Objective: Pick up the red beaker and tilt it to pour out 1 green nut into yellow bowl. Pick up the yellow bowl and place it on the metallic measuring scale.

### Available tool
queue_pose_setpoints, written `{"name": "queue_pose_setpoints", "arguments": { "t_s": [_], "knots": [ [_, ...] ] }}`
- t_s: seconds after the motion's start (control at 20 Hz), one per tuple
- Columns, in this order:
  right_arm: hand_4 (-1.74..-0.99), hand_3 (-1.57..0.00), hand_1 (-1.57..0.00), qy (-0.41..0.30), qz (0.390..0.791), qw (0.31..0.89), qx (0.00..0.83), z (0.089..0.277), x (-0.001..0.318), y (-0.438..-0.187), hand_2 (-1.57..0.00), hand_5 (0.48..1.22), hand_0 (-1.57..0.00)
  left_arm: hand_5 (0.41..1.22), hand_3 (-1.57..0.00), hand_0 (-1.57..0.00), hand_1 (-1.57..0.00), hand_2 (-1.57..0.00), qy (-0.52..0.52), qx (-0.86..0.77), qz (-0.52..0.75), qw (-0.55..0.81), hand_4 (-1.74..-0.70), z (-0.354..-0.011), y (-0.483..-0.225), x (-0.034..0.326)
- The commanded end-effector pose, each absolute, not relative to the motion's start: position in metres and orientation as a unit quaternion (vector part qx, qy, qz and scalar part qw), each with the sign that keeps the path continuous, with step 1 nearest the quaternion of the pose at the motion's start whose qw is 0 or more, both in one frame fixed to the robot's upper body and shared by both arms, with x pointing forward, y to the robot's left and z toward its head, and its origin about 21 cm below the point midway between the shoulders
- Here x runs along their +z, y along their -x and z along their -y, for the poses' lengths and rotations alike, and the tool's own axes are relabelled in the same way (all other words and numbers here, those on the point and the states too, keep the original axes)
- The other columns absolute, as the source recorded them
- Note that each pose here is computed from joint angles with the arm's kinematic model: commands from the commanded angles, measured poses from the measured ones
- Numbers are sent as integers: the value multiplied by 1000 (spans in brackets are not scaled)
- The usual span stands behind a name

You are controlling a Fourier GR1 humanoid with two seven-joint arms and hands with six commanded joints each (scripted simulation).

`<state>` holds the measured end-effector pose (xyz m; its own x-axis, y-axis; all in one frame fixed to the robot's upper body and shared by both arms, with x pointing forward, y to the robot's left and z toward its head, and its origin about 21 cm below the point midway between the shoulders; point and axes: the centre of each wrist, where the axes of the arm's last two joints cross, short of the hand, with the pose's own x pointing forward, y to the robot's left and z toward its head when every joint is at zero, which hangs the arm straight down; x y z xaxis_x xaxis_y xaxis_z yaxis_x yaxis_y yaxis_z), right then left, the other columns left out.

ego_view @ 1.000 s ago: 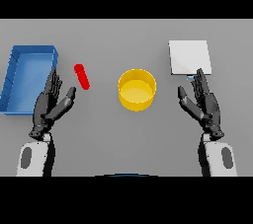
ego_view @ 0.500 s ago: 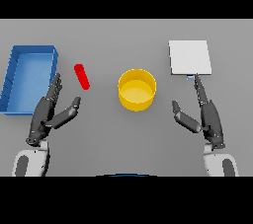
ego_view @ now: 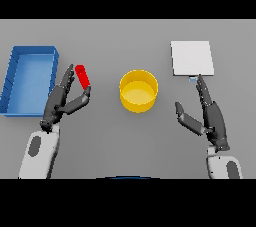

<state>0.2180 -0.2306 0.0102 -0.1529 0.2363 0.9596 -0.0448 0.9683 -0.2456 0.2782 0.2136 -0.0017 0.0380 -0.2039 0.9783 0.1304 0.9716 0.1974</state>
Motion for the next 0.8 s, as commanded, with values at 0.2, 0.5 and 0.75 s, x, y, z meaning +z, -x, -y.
{"name": "queue_pose_setpoints", "arguments": {
  "t_s": [0.2,0.5,0.75],
  "knots": [
    [-1339,1,1,62,750,650,103,231,14,-217,1,688,1,718,1,1,1,1,-35,-111,674,730,-1345,-211,-304,-16],
    [-1333,1,1,59,750,651,100,230,11,-220,1,687,1,711,1,1,1,1,-28,-119,676,727,-1319,-207,-330,-14],
    [-1320,1,1,62,747,654,100,237,13,-219,1,683,1,708,1,1,1,1,-27,-127,669,732,-1318,-201,-344,-14]
  ]
}}
